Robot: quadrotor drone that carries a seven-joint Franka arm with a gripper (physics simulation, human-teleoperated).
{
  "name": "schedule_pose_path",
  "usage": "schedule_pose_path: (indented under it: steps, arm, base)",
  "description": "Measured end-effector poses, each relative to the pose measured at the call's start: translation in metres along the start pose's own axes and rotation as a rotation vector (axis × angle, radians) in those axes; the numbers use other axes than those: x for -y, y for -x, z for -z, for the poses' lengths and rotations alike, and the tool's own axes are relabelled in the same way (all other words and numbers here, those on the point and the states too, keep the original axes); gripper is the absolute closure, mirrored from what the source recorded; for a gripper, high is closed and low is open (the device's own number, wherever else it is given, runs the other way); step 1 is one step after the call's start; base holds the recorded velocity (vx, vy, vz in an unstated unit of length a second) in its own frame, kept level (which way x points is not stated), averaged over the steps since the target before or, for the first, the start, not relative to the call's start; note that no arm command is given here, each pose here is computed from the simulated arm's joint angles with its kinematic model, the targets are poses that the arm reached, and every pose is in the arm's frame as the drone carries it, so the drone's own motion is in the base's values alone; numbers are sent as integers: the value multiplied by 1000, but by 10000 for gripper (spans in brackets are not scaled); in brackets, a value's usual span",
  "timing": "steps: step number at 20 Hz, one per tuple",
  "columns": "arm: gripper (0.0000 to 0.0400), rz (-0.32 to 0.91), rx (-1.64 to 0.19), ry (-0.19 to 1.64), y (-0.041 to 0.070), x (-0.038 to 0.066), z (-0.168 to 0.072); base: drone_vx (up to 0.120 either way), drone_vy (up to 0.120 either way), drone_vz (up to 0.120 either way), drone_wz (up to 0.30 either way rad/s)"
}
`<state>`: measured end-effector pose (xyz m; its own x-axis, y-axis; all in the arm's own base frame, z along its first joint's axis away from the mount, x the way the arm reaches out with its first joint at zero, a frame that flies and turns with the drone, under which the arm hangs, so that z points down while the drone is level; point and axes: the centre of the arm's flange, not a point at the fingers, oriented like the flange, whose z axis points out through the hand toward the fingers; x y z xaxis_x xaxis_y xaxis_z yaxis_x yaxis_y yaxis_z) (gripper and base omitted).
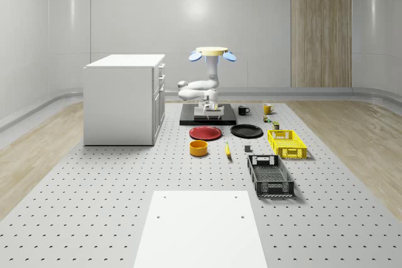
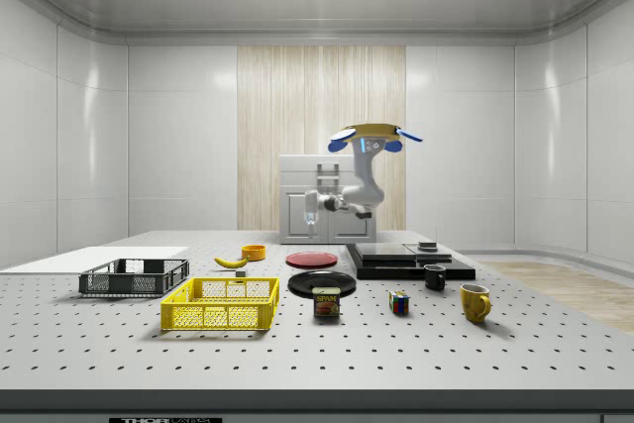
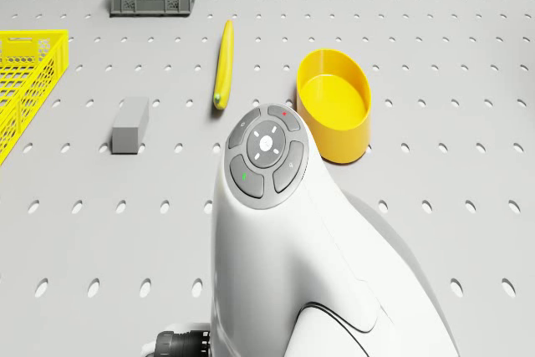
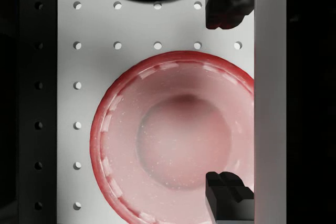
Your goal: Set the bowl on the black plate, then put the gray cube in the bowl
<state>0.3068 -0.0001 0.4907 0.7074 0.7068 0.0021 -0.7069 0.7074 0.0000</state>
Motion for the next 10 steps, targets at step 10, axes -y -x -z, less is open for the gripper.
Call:
schedule_pose_path:
  steps: [10]
  arm:
    - [0, 0, 0, 0, 0, 0, 0]
  base:
    - [120, -48, 0, 0]
